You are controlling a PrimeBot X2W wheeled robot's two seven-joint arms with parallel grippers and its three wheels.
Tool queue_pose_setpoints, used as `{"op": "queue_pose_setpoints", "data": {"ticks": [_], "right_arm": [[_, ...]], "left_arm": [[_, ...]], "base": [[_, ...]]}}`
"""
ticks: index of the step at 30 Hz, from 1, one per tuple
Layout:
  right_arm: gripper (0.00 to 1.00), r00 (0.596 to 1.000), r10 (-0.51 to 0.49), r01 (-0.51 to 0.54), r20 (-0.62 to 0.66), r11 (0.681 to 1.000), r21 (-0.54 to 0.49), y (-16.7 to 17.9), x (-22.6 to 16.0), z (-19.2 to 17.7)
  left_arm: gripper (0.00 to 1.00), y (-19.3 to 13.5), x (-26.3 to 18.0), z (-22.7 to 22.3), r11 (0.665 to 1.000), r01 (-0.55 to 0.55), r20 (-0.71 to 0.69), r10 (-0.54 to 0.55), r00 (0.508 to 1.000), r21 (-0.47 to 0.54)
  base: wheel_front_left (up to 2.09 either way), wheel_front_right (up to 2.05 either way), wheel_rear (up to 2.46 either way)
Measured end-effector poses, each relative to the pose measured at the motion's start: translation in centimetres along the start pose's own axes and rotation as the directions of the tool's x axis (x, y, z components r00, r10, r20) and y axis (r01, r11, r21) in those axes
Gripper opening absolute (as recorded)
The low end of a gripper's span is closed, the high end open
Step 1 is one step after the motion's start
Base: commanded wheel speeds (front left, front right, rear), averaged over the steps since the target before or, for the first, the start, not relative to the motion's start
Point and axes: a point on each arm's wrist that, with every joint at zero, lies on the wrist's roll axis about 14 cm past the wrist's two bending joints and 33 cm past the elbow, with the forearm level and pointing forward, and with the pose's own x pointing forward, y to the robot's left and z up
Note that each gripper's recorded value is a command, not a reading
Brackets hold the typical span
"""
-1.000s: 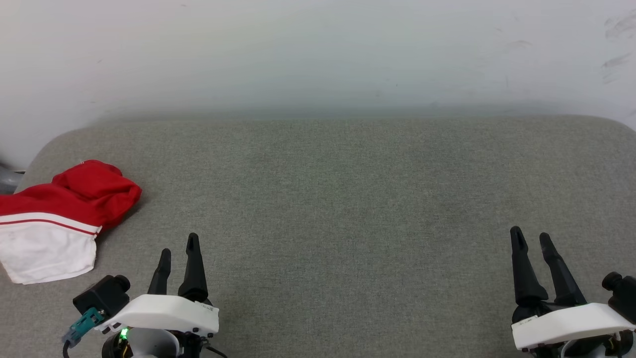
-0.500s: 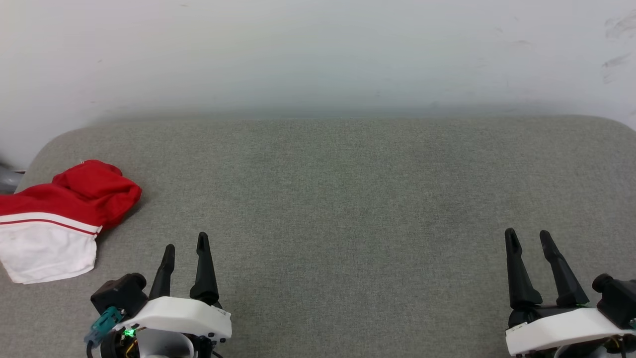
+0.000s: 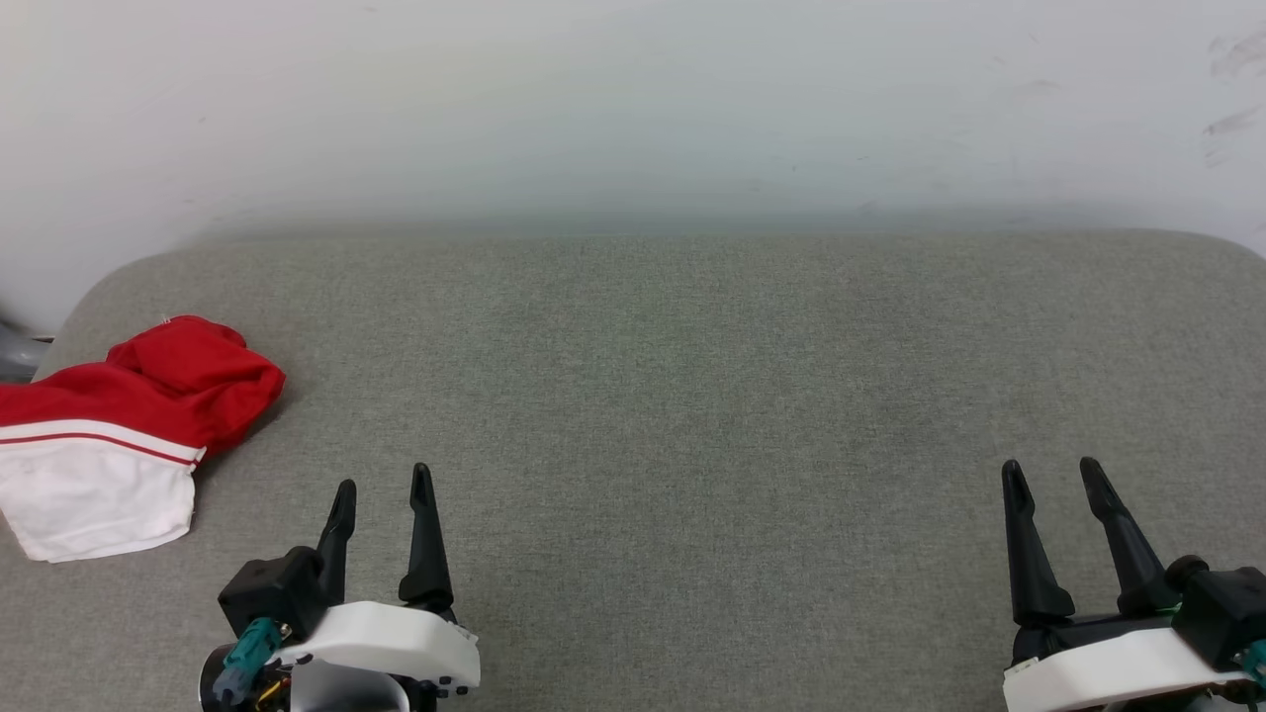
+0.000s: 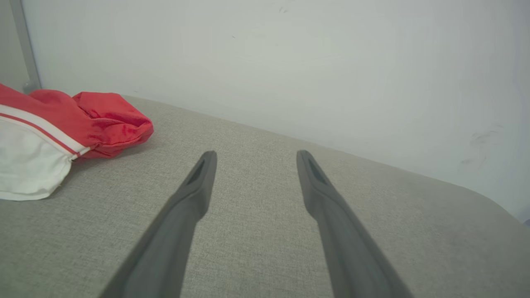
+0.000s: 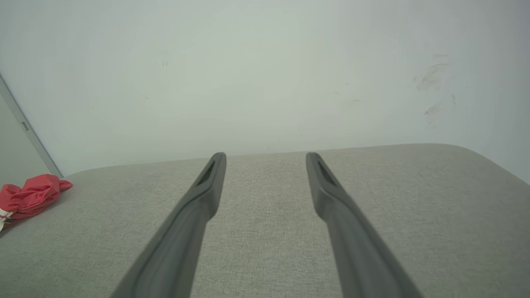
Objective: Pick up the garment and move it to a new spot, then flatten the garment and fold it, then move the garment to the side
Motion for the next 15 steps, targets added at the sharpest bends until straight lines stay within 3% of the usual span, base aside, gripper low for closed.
{"op": "queue_pose_setpoints", "data": {"ticks": [15], "right_arm": [[1.0, 1.0, 0.0, 0.001, 0.019, 0.998, -0.069, -0.26, -0.35, 0.24]], "left_arm": [[1.0, -0.85, -0.27, 0.35, 0.993, 0.029, 0.036, -0.033, 0.999, 0.11]], "base": [[0.0, 0.0, 0.0]]}}
